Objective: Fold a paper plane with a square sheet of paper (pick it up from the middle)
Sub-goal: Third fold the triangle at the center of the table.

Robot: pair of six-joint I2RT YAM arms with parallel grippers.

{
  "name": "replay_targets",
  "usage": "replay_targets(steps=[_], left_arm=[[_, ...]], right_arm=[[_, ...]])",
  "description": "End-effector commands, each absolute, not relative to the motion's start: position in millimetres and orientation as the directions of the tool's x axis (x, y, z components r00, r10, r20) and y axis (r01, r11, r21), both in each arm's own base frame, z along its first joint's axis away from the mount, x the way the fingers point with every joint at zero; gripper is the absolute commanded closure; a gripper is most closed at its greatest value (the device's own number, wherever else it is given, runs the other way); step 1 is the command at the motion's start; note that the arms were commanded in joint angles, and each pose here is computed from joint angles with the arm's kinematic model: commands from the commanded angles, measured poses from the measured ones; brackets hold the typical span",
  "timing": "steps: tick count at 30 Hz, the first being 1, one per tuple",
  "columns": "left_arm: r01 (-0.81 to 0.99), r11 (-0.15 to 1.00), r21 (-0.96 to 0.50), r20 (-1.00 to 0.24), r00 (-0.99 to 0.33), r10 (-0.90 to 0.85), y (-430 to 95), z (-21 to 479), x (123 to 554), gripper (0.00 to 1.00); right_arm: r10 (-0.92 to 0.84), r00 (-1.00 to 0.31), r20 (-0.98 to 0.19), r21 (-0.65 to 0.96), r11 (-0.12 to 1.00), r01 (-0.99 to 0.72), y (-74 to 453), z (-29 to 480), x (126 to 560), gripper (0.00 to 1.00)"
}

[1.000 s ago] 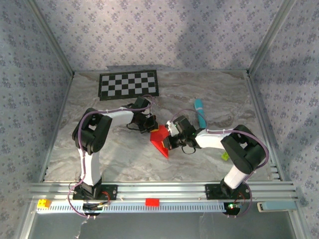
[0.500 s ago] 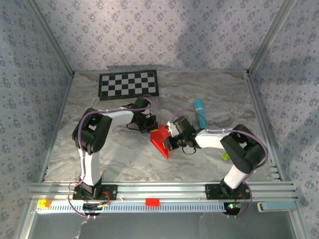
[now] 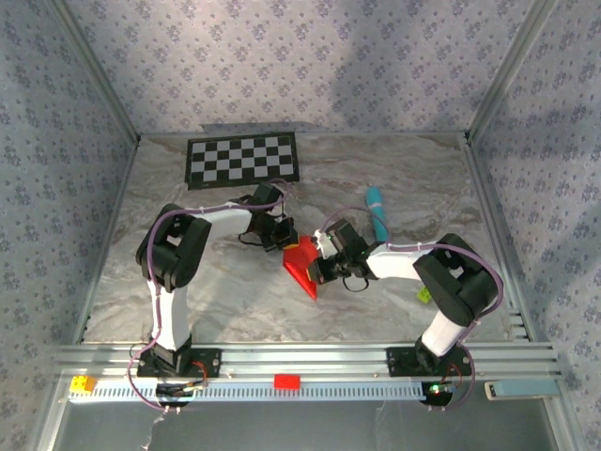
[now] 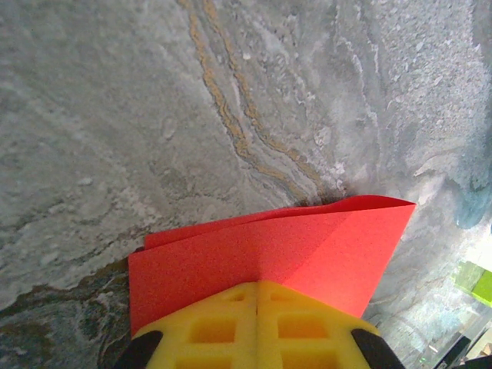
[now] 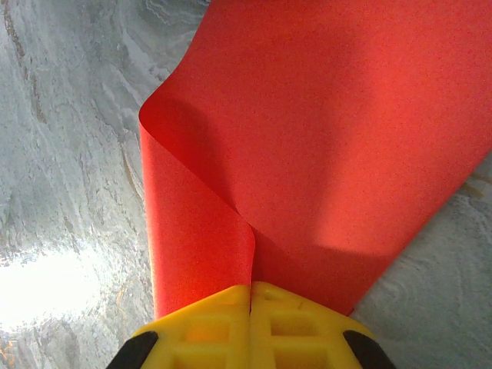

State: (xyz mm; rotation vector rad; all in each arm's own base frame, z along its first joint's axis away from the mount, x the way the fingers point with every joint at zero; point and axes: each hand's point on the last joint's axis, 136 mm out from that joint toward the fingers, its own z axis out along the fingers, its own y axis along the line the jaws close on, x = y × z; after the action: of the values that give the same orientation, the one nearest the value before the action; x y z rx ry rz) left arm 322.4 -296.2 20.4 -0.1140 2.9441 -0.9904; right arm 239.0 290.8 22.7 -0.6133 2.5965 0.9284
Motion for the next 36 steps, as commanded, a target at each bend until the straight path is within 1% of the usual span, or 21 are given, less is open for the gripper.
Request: replay_targets(steps=[1, 7, 15, 17, 19, 25, 30, 36], left_arm=[[-0.08, 0.84, -0.537, 0.049, -0.997, -0.064, -286.6, -0.6, 305.1, 0.97], [-0.05, 0.823, -0.566, -0.001, -0.998, -0.061, -293.1, 17.5, 314.5, 0.93], [0.017, 0.807, -0.59, -0.132, -0.988, -0.076, -296.5, 67.1, 335.2, 0.81], [0.021, 0.806, -0.592, -0.164, -0.982, -0.094, -293.7, 79.2, 336.4, 0.8], [0.016, 0.797, -0.604, -0.183, -0.976, -0.119, -291.1, 88.4, 334.3, 0.83], [-0.042, 0.705, -0.708, -0.149, -0.967, -0.208, -295.2, 98.1, 307.3, 1.0], [-0.078, 0.625, -0.777, -0.108, -0.961, -0.253, -306.7, 93.7, 280.4, 1.0], [-0.133, 0.579, -0.805, -0.044, -0.958, -0.282, -312.5, 73.3, 258.4, 1.0]], right_arm=[[-0.306, -0.861, -0.405, 0.499, 0.715, -0.489, 287.1, 14.2, 239.2, 1.0], [-0.309, -0.864, -0.398, 0.494, 0.721, -0.485, 286.1, 12.3, 239.1, 1.0], [-0.309, -0.869, -0.387, 0.494, 0.726, -0.478, 286.0, 8.4, 238.4, 1.0], [-0.308, -0.87, -0.385, 0.495, 0.726, -0.476, 286.0, 8.0, 238.3, 1.0], [-0.308, -0.871, -0.384, 0.492, 0.729, -0.475, 285.5, 7.2, 238.6, 1.0], [-0.305, -0.872, -0.383, 0.486, 0.736, -0.471, 284.7, 6.9, 240.2, 1.0], [-0.305, -0.873, -0.381, 0.483, 0.739, -0.469, 284.4, 6.5, 240.4, 1.0], [-0.302, -0.874, -0.381, 0.48, 0.743, -0.466, 283.8, 6.3, 241.0, 1.0]])
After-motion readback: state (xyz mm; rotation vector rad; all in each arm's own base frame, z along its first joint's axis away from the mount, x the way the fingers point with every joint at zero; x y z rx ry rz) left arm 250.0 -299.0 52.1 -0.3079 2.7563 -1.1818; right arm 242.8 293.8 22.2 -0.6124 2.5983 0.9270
